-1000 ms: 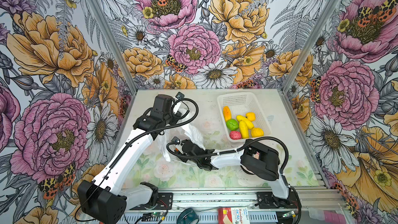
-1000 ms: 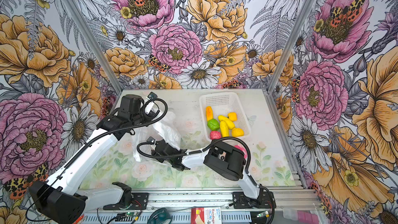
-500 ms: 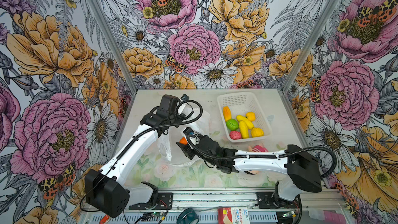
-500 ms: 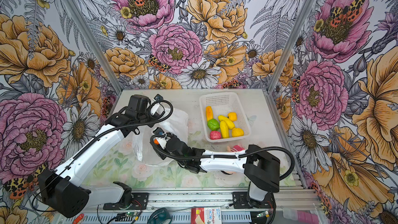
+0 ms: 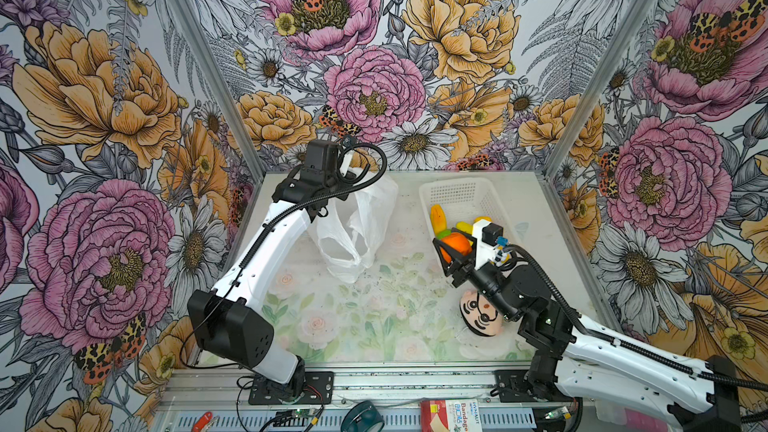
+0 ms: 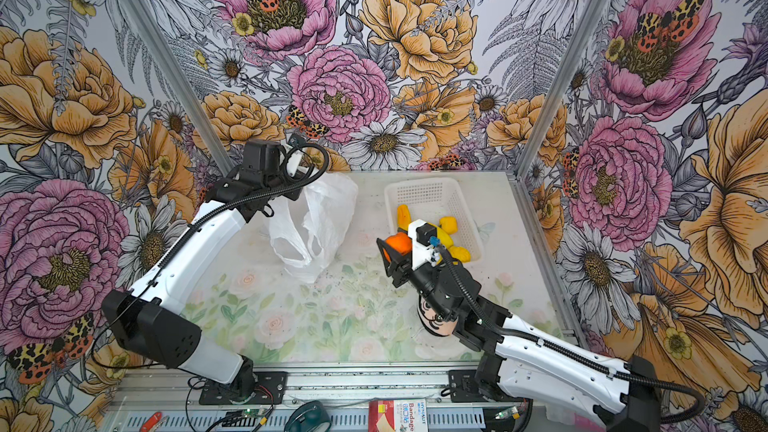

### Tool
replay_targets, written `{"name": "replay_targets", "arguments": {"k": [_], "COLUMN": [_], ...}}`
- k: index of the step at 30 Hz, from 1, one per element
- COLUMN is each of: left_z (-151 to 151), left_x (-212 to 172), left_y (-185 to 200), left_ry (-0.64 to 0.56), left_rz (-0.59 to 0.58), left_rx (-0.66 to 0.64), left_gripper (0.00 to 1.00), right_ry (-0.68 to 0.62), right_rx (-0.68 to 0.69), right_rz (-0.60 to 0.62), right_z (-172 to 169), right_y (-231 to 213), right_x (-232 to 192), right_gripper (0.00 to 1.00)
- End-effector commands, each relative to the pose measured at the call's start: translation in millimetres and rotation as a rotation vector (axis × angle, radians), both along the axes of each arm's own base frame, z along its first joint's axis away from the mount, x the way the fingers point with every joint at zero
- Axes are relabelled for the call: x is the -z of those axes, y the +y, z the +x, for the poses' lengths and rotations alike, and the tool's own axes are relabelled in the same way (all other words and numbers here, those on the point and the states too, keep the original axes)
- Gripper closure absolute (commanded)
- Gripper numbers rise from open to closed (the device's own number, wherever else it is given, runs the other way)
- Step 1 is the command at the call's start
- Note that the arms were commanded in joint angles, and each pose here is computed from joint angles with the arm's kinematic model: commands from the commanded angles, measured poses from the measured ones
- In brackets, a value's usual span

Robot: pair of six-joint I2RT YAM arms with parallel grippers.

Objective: Untie the knot of the plastic bag and take out the fruit
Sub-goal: 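Carry the orange fruit over the white basket with the right gripper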

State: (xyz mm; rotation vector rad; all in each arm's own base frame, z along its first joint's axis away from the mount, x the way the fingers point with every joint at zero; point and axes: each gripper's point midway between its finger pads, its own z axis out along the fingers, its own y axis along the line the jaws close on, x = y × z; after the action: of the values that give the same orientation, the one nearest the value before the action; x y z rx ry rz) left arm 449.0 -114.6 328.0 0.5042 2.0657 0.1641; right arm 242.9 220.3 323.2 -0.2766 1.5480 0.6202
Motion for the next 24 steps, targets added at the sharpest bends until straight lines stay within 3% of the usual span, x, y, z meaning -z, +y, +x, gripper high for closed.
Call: {"name": "replay_targets", "arguments": {"k": [1, 6, 14, 24], "left_z": [16.2, 26.2, 29.0, 31.1], "left_x": [-1.0, 23.1, 65.4, 70.6], "left_y": [16.7, 21.0, 22.0, 11.7], "left_ry": [-0.009, 0.037, 0.125, 0.144], "left_rz": [-0.009, -0.054, -0.071, -0.104], "left_rx": [-0.058, -0.042, -0.002, 0.030], "left_gripper": [1.00, 1.00, 1.00, 1.00], "right_ry": [0.126, 0.284, 0.499, 0.588], "right_rx": [0.127, 0.327, 0.428, 0.478], "right_rz": [-0.058, -0.126, -0.202, -0.272], "right_z": [22.2, 70.0, 122.5, 240.5], "right_y": [-32.8, -80.2, -122.3, -114.0], "right_x": [38.6, 79.2, 149.2, 155.3], "right_gripper": [0.77, 0.81, 0.83, 0.81]}}
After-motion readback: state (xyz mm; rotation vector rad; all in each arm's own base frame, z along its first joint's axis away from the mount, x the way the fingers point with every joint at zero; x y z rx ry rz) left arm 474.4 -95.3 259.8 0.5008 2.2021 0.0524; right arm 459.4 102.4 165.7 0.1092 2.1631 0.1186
